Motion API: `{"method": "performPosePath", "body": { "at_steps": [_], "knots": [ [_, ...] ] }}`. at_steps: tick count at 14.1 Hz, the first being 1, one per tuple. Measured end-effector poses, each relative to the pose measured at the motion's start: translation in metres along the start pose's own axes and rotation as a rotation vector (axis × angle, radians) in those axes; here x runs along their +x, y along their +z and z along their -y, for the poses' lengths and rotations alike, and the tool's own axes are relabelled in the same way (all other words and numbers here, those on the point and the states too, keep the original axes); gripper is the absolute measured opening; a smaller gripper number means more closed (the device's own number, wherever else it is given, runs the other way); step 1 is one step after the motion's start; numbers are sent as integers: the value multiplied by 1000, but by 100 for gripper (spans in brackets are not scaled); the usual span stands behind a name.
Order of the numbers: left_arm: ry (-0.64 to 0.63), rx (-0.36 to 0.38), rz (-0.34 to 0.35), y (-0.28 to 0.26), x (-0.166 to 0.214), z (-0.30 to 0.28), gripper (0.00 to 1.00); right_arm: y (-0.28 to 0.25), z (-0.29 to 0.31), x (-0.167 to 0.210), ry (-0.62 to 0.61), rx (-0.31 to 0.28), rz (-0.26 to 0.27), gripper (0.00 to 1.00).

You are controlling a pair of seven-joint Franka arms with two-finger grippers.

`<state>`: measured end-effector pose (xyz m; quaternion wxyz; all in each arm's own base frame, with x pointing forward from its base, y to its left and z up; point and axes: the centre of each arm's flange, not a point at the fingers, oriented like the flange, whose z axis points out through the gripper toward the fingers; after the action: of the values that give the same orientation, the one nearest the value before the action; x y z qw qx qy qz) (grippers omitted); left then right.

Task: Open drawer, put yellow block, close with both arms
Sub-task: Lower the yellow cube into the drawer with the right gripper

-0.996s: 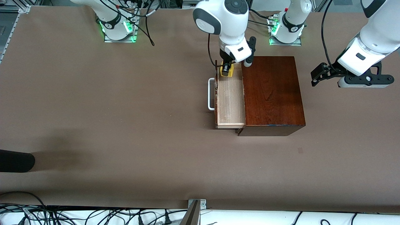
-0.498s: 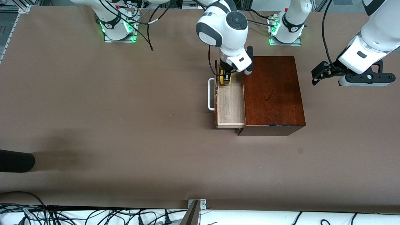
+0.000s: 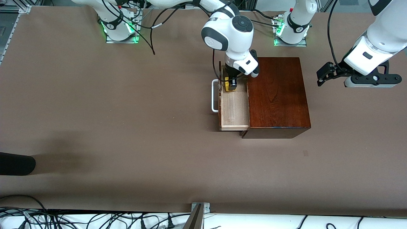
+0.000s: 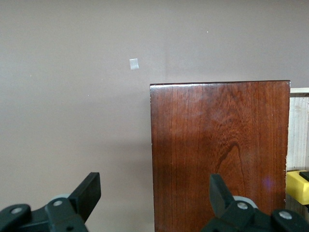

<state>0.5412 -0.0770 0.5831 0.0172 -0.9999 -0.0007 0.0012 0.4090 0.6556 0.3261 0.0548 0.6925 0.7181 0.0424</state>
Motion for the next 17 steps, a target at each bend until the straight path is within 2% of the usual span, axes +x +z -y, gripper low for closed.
{"method": "performPosePath", "body": {
  "at_steps": [15, 17],
  "knots": [
    [3, 2, 8, -3, -2, -2, 100, 14, -6, -5, 10, -1, 27, 56],
    [3, 2, 9, -3, -2, -2, 100, 15, -8, -7, 18, -4, 30, 68]
  ]
}}
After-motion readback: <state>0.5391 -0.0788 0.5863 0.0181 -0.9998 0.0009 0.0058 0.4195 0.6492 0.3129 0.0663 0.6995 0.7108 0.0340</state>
